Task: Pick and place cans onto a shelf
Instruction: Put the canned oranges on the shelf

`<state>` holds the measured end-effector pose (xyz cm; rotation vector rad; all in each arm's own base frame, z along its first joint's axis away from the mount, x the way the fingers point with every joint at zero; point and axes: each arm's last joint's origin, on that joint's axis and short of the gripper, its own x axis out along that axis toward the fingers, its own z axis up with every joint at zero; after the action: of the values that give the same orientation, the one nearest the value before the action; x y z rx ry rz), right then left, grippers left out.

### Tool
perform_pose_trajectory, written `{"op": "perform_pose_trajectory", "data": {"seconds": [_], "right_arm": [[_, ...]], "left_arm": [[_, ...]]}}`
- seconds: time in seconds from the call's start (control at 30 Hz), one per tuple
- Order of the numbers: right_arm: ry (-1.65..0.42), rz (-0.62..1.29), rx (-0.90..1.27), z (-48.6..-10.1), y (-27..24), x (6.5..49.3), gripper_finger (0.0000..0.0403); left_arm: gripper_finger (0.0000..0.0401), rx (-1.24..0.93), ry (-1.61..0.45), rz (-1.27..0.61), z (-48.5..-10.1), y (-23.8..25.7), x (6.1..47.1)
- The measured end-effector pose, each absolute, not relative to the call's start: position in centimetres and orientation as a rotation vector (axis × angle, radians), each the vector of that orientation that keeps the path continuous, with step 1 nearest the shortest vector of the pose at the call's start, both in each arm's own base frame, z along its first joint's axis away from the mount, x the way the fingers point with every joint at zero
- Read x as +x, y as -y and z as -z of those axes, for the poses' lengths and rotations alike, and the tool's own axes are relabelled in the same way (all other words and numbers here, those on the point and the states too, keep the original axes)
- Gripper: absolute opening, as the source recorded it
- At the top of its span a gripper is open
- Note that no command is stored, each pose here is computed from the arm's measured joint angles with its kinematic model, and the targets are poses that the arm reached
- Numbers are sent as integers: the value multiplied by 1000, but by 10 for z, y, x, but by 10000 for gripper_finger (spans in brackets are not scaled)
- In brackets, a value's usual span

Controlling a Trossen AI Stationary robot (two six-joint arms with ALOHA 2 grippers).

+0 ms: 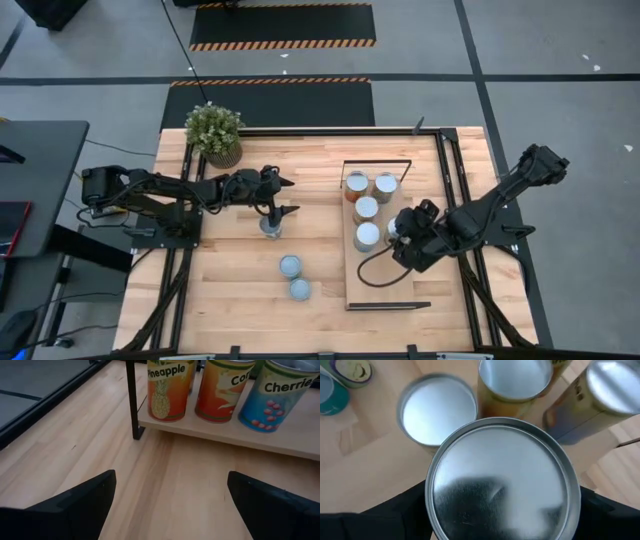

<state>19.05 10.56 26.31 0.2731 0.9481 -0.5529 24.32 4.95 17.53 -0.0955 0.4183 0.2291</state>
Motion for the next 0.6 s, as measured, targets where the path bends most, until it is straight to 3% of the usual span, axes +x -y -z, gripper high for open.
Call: {"op": "perform_pose_trajectory", "data": {"seconds": [0.3, 0.6], "right_arm": [[-918, 587, 286, -225, -103, 188, 332], [-920, 587, 344, -210, -96, 191, 364]], "left_arm": [[389, -60, -421, -253, -175, -51, 243], [389, -71, -420, -255, -175, -51, 243]]}}
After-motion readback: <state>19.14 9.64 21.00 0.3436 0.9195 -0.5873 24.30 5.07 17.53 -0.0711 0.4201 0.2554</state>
